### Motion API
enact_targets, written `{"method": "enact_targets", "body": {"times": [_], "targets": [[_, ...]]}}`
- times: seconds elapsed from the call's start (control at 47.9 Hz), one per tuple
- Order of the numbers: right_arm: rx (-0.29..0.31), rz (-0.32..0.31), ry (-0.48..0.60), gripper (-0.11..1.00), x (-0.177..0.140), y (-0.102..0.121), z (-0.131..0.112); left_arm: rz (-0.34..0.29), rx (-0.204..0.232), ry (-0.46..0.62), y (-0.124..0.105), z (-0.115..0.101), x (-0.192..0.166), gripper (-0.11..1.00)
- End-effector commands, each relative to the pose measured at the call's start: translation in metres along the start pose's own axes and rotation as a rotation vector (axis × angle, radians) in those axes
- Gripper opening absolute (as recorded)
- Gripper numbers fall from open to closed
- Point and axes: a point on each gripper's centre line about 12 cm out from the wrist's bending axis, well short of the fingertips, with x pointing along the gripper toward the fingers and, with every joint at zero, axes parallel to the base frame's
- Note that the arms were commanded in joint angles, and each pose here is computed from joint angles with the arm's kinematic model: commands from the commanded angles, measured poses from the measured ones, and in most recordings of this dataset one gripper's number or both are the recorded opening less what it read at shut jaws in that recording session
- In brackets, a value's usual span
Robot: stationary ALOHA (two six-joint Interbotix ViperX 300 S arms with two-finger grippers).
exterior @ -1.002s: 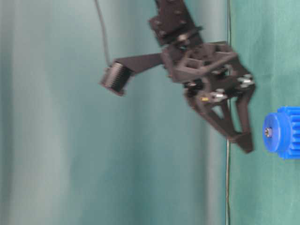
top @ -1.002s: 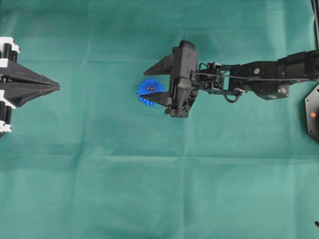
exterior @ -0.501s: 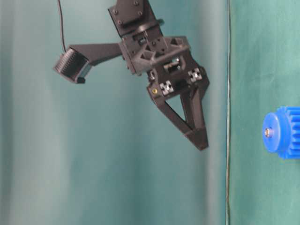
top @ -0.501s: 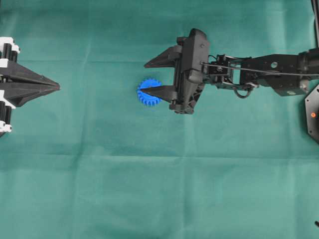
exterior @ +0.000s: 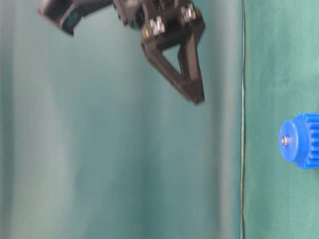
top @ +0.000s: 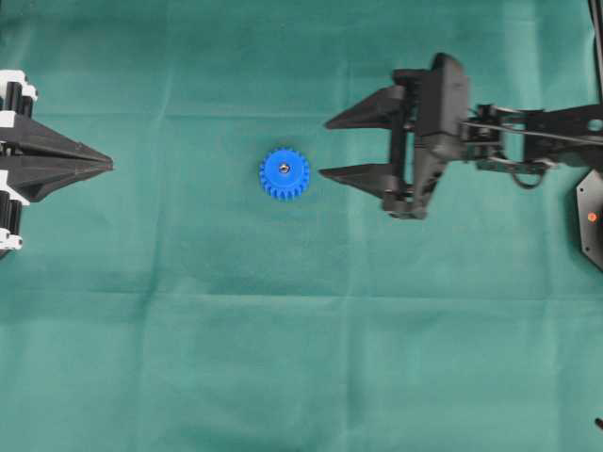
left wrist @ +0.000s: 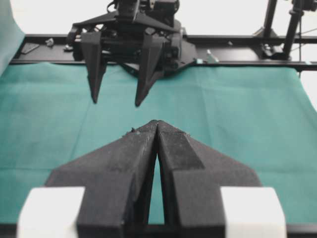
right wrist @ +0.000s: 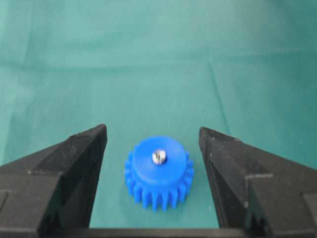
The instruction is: Insert the shaft placed at a random location into the center hole of the small gear at another random location.
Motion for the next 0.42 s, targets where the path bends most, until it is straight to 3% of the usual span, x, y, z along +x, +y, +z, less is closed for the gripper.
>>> {"method": "enact_targets", "body": {"times": [0.0, 0.397], "targets": [[0.000, 0.000, -0.044, 0.74, -0.017, 0.000, 0.008, 0.001, 0.001, -0.017, 0.000, 0.008, 0.002, 0.00], [0.001, 0.000, -0.095, 0.74, -0.073, -0.001, 0.002, 0.001, 0.000, -0.008, 0.000, 0.007, 0.002, 0.00]]}}
